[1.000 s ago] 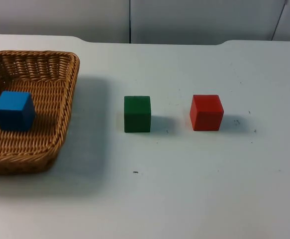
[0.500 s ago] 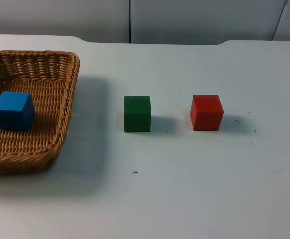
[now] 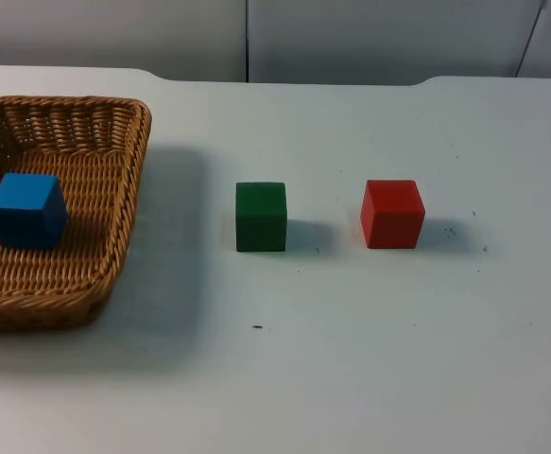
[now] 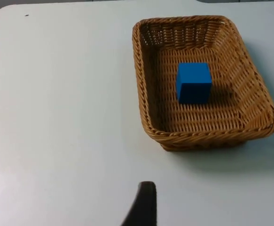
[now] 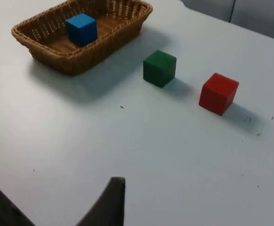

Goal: Pick up the basket with the left hand and place the blue cube into the basket with the right hand.

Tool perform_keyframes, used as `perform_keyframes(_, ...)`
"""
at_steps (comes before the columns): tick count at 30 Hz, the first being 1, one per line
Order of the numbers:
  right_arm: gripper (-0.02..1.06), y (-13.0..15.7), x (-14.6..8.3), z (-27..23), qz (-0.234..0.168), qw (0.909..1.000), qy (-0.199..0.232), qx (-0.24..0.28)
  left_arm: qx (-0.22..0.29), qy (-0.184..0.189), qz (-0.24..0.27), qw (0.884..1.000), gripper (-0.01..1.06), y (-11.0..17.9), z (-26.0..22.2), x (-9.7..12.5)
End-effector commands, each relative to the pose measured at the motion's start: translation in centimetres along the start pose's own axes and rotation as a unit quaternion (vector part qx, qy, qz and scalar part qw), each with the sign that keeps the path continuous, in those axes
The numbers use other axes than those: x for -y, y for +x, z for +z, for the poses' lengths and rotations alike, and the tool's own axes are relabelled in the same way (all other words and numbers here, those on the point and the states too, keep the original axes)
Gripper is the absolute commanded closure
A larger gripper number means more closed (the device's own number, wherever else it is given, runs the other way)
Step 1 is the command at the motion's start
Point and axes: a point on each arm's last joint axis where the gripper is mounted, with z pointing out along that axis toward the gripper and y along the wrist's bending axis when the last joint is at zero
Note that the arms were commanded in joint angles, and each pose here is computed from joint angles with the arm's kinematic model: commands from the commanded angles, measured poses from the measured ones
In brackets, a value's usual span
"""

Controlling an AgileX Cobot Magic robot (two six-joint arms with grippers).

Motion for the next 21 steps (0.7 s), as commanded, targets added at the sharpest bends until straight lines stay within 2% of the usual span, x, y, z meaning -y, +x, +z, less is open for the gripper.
perform_keyframes(1, 0.0, 0.14, 0.09, 0.13, 0.001, 1.0, 0.007, 0.0, 0.006, -0.013, -0.011, 1.0, 0.29, 0.01, -0.01, -0.27)
perform_keyframes(21, 0.0, 0.15, 0.04, 0.22, -0.001, 1.0, 0.004, 0.001, 0.024, -0.016, -0.009, 1.0, 0.29, -0.03, 0.79, -0.35)
